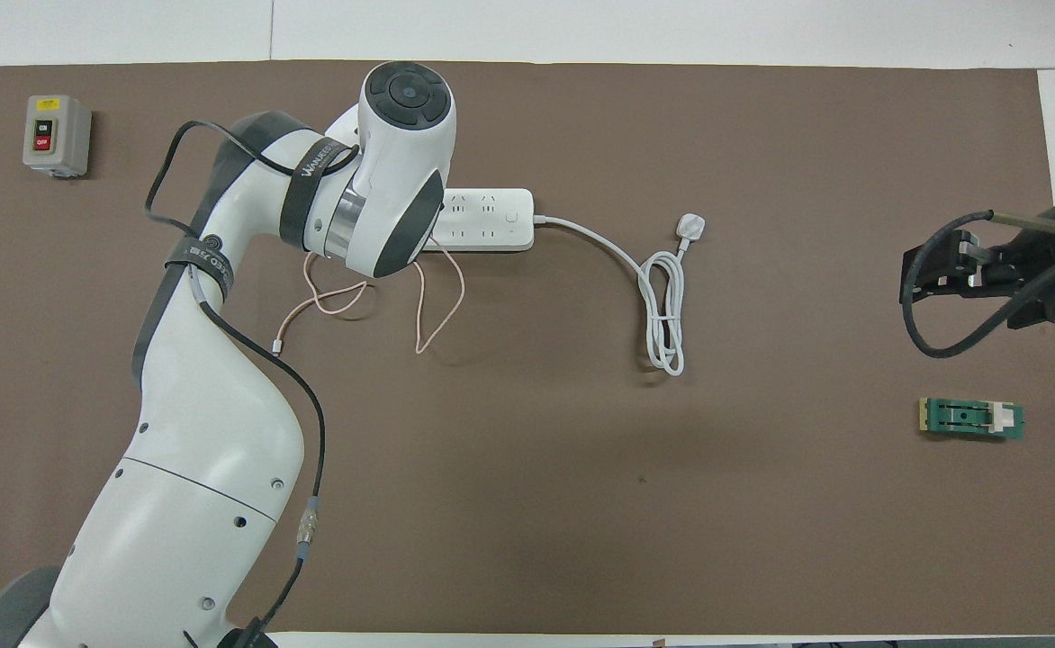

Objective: Plug charger into power strip
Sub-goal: 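Lower and press the charger into a strip socket with the left gripper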

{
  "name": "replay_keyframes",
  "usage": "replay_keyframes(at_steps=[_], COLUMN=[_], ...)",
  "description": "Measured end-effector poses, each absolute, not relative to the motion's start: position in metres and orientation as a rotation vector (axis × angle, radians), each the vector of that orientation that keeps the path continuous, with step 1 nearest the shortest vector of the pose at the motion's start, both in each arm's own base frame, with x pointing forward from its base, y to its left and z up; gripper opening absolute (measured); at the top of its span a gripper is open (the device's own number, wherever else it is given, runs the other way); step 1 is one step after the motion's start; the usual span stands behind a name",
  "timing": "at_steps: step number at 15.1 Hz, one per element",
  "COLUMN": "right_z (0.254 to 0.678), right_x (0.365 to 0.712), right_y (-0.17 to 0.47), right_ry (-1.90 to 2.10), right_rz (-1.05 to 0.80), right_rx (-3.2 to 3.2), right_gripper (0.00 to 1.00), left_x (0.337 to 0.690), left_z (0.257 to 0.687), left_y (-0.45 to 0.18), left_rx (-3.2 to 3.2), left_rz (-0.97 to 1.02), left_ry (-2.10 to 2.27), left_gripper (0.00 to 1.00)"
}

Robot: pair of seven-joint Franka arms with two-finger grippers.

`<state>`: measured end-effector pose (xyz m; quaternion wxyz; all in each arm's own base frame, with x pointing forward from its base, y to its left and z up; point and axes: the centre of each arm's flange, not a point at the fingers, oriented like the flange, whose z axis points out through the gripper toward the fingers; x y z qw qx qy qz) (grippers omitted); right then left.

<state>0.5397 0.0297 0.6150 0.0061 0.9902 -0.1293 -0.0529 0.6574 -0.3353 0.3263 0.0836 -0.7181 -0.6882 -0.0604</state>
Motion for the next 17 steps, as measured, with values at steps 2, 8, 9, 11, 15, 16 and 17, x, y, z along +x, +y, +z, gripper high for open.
replay_keyframes(at_steps=[2, 8, 9, 11, 15, 16, 17], right_z=[0.615, 0.615, 0.615, 0.615, 0.615, 0.615, 0.615], right_x=[0.5397, 0.5397, 0.5397, 0.5397, 0.5397, 0.5397, 0.5397], right_y=[0.0297, 0.0297, 0.0297, 0.0297, 0.0297, 0.0297, 0.0297], right_ry=[-0.405, -0.405, -0.405, -0.405, -0.405, -0.405, -0.405], right_rz=[-0.166, -0.166, -0.166, -0.166, -0.166, -0.166, -0.166], right_rx=[3.099, 3.099, 3.099, 3.099, 3.099, 3.099, 3.099], right_gripper=[1.0, 1.0, 1.0, 1.0, 1.0, 1.0, 1.0], left_x=[0.6572, 0.6562, 0.6561, 0.656, 0.6548, 0.6542, 0.6535], left_z=[0.3248, 0.3247, 0.3247, 0.3247, 0.3211, 0.3208, 0.3206], left_y=[-0.335, -0.3343, -0.3342, -0.3341, -0.3351, -0.3356, -0.3365], left_rx=[-2.149, -2.16, -2.161, -2.163, -2.173, -2.175, -2.177], left_rz=[-0.181, -0.182, -0.182, -0.182, -0.192, -0.198, -0.207], left_ry=[-2.051, -2.047, -2.046, -2.045, -2.037, -2.034, -2.028], left_gripper=[0.32, 0.32, 0.32, 0.32, 0.32, 0.32, 0.32])
